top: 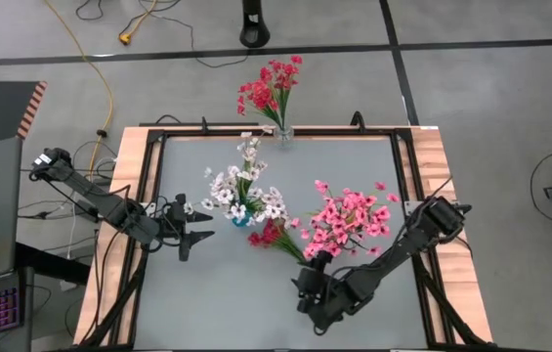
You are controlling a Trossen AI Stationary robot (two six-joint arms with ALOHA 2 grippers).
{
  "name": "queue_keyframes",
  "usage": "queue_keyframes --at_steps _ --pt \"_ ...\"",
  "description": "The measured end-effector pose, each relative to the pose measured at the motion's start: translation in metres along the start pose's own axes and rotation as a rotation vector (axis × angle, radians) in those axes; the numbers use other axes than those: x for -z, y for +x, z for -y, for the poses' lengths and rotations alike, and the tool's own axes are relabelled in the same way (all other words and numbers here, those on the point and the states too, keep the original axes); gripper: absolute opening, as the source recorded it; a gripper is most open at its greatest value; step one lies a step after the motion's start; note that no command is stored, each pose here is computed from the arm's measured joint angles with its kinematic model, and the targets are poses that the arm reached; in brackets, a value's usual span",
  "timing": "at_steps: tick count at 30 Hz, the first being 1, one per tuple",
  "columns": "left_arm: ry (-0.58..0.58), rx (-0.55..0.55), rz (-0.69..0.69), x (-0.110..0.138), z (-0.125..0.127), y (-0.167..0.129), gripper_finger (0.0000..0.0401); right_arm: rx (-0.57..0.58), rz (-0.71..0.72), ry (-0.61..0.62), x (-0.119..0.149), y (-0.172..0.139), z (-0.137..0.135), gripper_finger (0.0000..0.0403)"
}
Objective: Sort flowers into vase by color
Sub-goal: Put the red flower into the transparent vase
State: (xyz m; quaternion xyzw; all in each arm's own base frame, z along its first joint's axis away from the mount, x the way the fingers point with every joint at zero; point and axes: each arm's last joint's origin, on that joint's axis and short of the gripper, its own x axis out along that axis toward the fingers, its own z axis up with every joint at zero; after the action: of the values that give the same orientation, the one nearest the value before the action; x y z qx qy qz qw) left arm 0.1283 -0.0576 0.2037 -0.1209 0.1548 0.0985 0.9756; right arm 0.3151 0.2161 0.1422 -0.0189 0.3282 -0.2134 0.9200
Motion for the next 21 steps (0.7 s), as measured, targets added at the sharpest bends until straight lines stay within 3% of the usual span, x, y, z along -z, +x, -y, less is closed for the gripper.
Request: queue_keyframes --at_steps 10,21 --pt "0.0 0.0 0.0 0.0 0.0 0.0 0.0208 0.106 -0.089 0.091 0.009 0.004 0.013 0.0265" --pt "0.0 0.001 0.0 0.0 0.0 0.0 0.0208 0.065 -0.239 0.148 0.012 0.008 0.018 0.0265"
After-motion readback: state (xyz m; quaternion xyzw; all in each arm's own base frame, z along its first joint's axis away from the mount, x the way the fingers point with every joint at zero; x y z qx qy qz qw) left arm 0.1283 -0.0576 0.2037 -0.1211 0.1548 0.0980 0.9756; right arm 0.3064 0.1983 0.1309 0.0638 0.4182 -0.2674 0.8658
